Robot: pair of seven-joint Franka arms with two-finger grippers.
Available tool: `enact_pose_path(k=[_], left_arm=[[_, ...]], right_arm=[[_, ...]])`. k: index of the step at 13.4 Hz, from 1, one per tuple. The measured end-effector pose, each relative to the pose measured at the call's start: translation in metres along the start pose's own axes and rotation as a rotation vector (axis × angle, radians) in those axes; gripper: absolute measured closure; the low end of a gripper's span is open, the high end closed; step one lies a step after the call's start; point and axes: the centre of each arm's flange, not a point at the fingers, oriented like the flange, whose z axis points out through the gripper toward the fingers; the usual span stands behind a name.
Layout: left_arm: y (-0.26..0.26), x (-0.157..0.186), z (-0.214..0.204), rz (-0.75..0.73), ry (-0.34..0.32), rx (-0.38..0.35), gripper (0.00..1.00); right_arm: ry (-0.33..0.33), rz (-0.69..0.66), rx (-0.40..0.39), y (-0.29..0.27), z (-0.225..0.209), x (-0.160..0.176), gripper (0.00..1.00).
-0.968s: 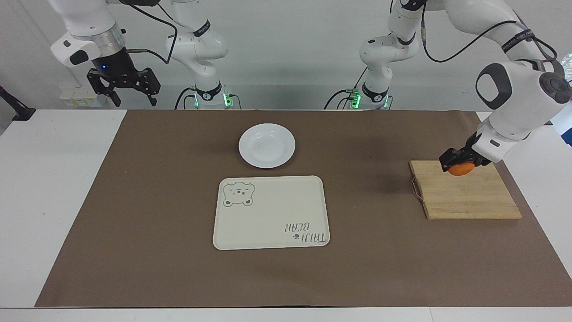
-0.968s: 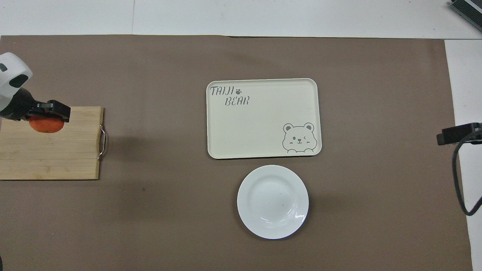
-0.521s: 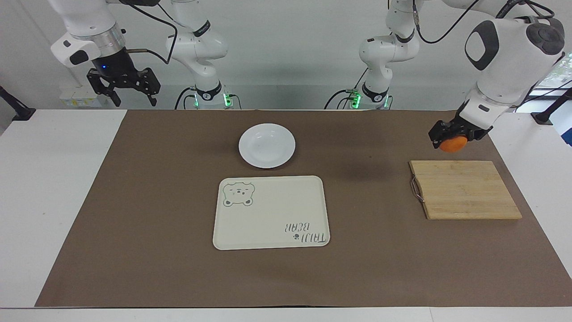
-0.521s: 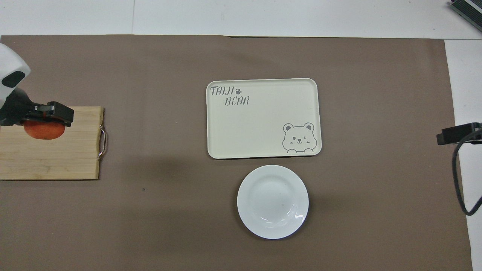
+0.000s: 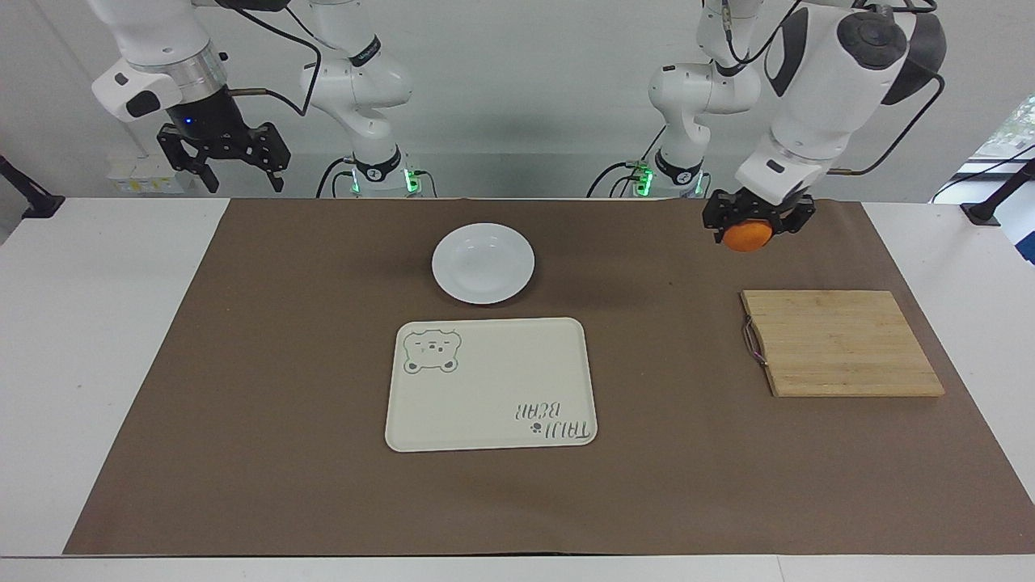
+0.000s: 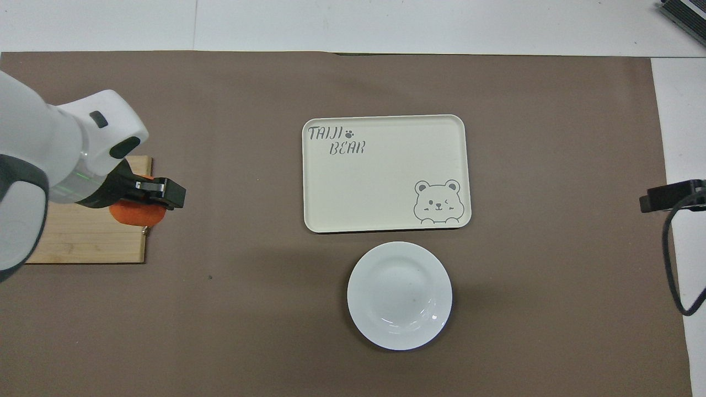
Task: Place orange and plate with both arms
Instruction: 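Carry the orange with the left gripper over the white plate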
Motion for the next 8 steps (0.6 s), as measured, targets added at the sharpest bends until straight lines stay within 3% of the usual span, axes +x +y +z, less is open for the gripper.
enact_pose_path(k=[4, 8], left_arm=[[0.097, -0.018, 0.015, 0.068, 0.002, 0.014, 0.28], [0.197, -0.043, 0.067, 0.075, 0.054, 0.002, 0.28]], right_arm=[[0.000, 0.000, 0.000, 0.000, 0.000, 0.000, 0.00], [0.000, 0.000, 0.000, 0.000, 0.000, 0.000, 0.00]])
